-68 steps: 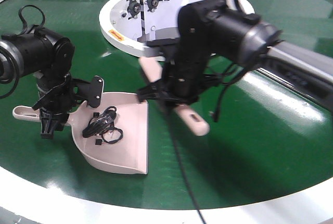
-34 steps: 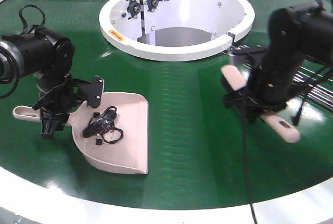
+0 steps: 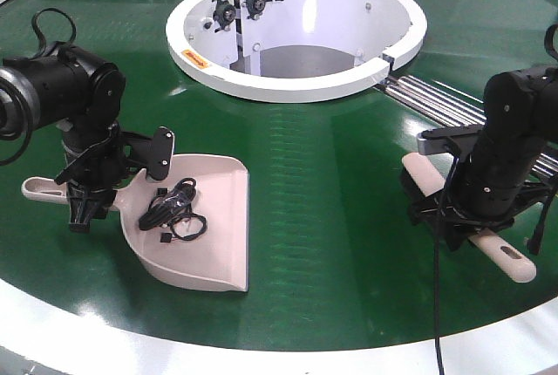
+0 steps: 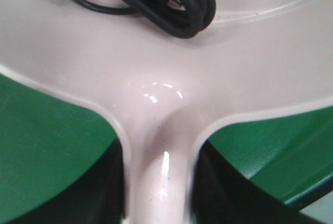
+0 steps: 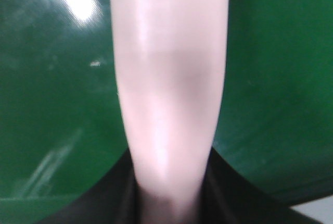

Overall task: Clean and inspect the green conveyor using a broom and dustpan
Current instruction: 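Carry the brush back and lower it onto the conveyor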

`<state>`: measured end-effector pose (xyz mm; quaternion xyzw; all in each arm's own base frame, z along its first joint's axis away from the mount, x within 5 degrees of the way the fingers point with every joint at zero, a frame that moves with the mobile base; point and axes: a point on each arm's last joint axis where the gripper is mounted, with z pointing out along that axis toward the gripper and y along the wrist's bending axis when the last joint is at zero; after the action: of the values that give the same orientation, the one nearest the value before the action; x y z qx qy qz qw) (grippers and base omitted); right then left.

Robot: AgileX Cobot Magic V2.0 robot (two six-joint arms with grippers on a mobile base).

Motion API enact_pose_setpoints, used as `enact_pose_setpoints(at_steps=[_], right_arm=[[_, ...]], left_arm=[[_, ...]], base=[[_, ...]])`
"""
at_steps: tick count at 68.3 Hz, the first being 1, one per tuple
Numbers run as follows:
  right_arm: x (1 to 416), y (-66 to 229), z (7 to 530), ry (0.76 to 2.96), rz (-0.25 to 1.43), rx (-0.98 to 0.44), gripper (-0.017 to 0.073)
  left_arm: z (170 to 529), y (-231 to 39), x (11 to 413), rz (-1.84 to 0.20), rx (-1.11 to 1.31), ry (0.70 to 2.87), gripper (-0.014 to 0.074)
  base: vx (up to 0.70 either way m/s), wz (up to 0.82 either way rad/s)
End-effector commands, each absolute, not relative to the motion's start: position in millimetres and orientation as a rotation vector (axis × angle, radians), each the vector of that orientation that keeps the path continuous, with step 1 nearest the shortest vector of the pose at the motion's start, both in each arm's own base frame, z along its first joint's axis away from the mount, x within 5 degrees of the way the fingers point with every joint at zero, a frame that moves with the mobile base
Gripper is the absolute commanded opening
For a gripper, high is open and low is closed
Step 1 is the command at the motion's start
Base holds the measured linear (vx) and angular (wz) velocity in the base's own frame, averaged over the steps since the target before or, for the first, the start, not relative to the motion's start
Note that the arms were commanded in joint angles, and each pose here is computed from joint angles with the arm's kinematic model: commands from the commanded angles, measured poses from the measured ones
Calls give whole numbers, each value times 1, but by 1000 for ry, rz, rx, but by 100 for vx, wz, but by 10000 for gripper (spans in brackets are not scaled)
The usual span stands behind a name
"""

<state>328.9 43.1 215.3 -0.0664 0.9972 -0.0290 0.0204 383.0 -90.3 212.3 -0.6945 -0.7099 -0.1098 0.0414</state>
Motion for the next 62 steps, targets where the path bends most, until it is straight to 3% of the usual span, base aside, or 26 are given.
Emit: enact_pose_setpoints(at_steps=[1,42,62], right_arm=[[330,41,237,2995,-89,-214,-1],[330,46,226,3059,-19,-260,29],[334,44,215,3084,-59,-285,132]], left_arm=[[239,-94,382,-395,-2175,-2239,-6],[239,-94,382,-395,-2175,-2239,-6],[239,-96,386,-426,-2205,-2259,-6]], base=[[0,0],[0,0],[0,0]])
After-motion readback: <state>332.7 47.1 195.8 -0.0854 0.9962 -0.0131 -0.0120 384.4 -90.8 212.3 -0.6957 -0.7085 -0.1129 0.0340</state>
